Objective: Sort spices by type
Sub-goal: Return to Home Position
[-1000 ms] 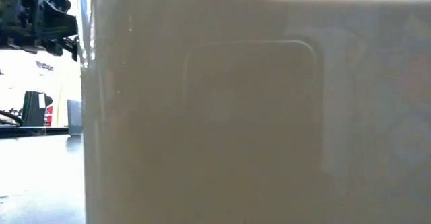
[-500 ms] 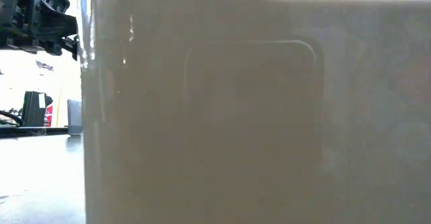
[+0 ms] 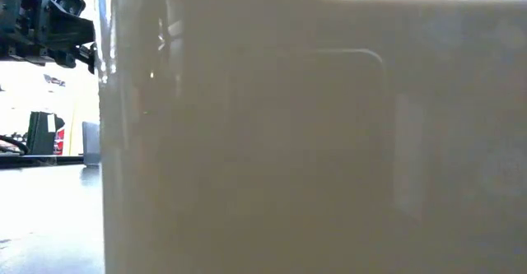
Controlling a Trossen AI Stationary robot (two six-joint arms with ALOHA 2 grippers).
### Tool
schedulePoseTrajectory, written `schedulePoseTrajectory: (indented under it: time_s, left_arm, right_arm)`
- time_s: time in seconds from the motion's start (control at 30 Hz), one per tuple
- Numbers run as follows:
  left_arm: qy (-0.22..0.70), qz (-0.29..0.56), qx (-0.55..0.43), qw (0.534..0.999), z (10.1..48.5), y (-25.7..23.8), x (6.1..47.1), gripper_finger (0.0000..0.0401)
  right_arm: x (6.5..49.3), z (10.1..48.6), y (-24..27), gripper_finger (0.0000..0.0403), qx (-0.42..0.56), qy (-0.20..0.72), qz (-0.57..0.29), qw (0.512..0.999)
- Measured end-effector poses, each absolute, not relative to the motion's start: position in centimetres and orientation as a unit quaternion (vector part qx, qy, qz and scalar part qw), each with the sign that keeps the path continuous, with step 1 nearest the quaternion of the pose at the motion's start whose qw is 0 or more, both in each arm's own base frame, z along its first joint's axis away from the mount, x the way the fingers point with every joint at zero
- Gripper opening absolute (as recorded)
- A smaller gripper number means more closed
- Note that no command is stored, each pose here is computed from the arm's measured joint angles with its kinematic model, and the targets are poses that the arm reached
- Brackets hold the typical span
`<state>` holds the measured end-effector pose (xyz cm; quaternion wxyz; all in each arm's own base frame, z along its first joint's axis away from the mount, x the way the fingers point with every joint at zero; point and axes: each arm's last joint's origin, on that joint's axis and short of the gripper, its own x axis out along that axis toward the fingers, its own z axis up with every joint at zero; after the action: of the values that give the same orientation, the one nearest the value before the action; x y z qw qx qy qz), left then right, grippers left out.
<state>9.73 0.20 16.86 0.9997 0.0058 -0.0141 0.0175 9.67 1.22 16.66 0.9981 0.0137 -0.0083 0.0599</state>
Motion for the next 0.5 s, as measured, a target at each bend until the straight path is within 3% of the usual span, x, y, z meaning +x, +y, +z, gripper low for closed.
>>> schedulePoseTrajectory:
  time_s: [0.5]
  left_arm:
    - [-0.014, 0.017, 0.006, 1.0, 16.86, 0.2, 9.73, 0.0383]
  right_arm:
    - [9.68, 16.66, 1.15, 0.0384, -0.009, -0.009, 0.056, 0.998]
